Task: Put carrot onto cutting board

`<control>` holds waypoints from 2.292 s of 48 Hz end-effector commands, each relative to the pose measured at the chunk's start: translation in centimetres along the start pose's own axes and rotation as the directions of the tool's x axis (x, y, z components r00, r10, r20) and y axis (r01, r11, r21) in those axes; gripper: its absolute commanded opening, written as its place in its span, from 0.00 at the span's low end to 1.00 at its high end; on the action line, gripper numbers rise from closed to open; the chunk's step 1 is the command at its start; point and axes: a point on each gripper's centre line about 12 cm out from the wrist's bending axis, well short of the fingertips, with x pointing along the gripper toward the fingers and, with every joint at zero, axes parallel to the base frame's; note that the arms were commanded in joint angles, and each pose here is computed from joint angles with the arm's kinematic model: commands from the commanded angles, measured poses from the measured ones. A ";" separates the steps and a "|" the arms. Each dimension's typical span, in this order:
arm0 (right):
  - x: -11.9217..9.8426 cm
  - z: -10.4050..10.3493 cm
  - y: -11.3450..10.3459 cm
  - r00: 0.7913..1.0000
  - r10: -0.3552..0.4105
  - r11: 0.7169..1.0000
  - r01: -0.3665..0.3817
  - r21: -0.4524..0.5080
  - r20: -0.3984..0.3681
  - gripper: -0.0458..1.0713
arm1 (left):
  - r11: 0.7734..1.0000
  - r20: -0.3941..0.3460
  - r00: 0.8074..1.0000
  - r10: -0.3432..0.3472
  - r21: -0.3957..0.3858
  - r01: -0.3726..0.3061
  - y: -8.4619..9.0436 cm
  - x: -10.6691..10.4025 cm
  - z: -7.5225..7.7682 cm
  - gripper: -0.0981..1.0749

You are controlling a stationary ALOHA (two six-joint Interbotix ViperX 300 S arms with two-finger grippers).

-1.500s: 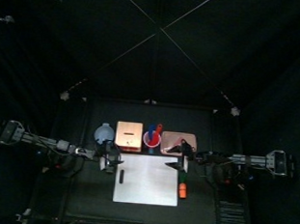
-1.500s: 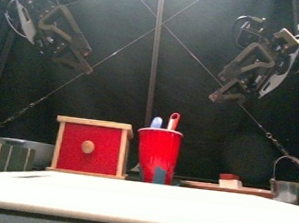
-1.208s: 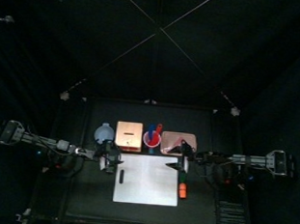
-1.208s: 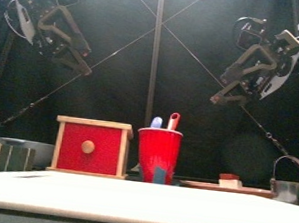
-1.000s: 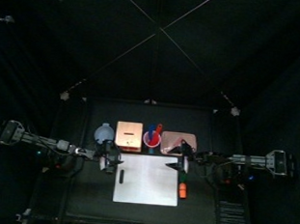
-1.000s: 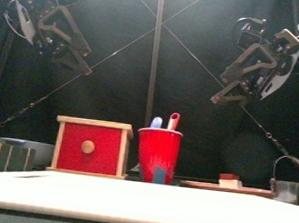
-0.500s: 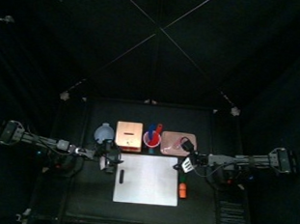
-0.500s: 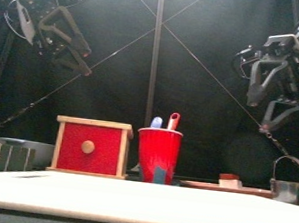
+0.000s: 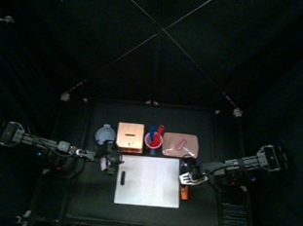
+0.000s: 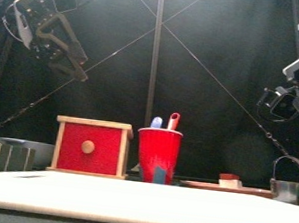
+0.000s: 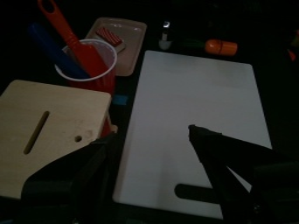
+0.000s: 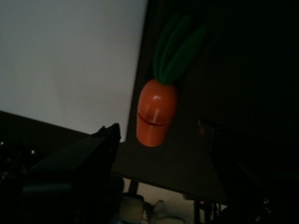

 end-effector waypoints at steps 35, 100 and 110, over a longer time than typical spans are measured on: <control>4.1 -2.3 1.3 0.998 -0.006 0.995 0.000 0.095 0.061 0.70 | 1.000 0.054 0.999 0.008 0.001 -0.008 0.3 -0.9 1.2 0.92; 4.6 5.9 17.0 0.938 0.283 0.949 -0.305 0.086 0.201 0.60 | 1.000 0.028 0.999 0.017 0.007 -0.017 0.6 -0.8 0.0 0.92; 5.5 6.0 16.9 0.944 0.262 0.957 -0.281 0.072 0.200 0.72 | 1.000 0.029 0.999 0.018 0.010 -0.018 0.7 -0.8 0.0 0.92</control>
